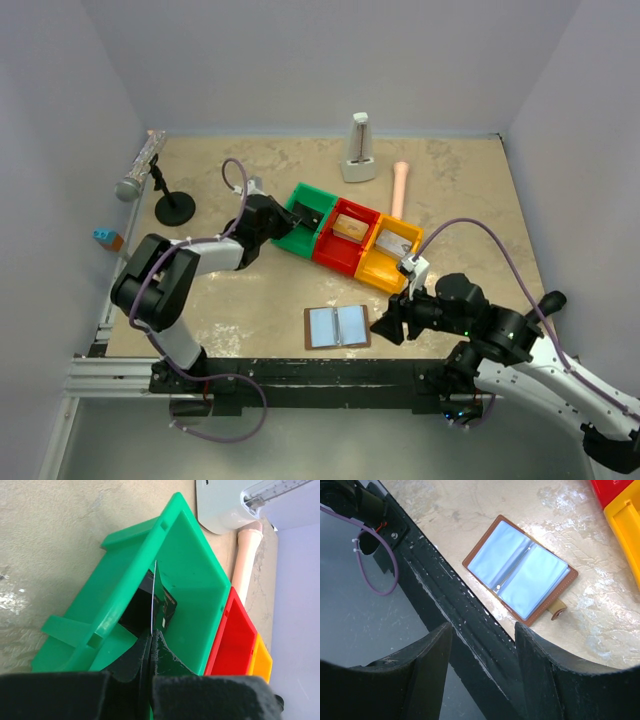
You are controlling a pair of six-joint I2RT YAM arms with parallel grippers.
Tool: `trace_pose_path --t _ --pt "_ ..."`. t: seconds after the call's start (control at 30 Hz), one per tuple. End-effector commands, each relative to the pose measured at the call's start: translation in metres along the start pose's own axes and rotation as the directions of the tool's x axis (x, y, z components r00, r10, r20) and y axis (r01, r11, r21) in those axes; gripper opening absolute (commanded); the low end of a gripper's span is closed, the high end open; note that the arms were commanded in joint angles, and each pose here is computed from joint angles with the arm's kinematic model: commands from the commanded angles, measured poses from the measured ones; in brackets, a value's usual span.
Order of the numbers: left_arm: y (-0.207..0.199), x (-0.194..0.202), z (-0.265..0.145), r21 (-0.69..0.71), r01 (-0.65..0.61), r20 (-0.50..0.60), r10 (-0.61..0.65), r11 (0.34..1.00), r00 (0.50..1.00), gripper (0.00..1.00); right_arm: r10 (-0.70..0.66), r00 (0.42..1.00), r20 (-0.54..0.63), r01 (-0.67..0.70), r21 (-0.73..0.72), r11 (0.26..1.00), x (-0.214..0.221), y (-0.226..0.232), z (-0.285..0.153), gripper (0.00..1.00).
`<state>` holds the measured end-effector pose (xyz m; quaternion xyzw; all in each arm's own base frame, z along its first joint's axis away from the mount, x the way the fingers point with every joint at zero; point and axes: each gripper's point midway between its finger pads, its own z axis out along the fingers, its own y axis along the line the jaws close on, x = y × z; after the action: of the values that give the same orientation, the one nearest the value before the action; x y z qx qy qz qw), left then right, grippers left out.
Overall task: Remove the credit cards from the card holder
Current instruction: Place the credit card in the storage box.
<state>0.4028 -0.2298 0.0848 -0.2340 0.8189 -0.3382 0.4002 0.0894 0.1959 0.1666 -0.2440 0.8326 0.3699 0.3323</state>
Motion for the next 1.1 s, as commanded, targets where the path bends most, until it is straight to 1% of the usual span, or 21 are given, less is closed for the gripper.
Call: trace_pose_path --t 0.0,0.2,0.3,0.57,0.7,1.07 --pt "0.001 -0.005 0.008 -0.006 0.032 -0.002 -0.032 0.999 0.999 0.0 -0.018 0.999 0.034 0.018 0.012 1.0 -0.011 0.001 -0.003 0.57" --pt "0.011 -0.003 0.012 -0.033 0.04 -0.017 -0.041 0.999 0.999 0.01 -0.016 0.999 0.033 0.015 0.017 1.0 -0.011 -0.001 -0.003 0.58" --pt "0.01 -0.001 0.012 -0.023 0.042 -0.04 -0.043 0.999 0.998 0.04 -0.014 0.999 0.032 0.014 0.018 1.0 -0.011 -0.001 -0.002 0.57" --pt "0.007 -0.006 0.014 -0.02 0.025 -0.052 -0.026 0.999 0.998 0.14 -0.015 1.0 0.027 0.014 0.021 1.0 -0.012 -0.001 -0.001 0.58" --pt "0.007 -0.007 0.013 -0.019 0.022 -0.055 -0.023 1.0 0.998 0.17 -0.018 0.999 0.03 0.018 0.022 1.0 -0.013 0.0 -0.001 0.58" --pt "0.006 -0.008 0.011 -0.03 0.011 -0.063 -0.013 1.0 0.998 0.29 -0.018 0.999 0.031 0.017 0.023 1.0 -0.013 -0.001 -0.002 0.58"
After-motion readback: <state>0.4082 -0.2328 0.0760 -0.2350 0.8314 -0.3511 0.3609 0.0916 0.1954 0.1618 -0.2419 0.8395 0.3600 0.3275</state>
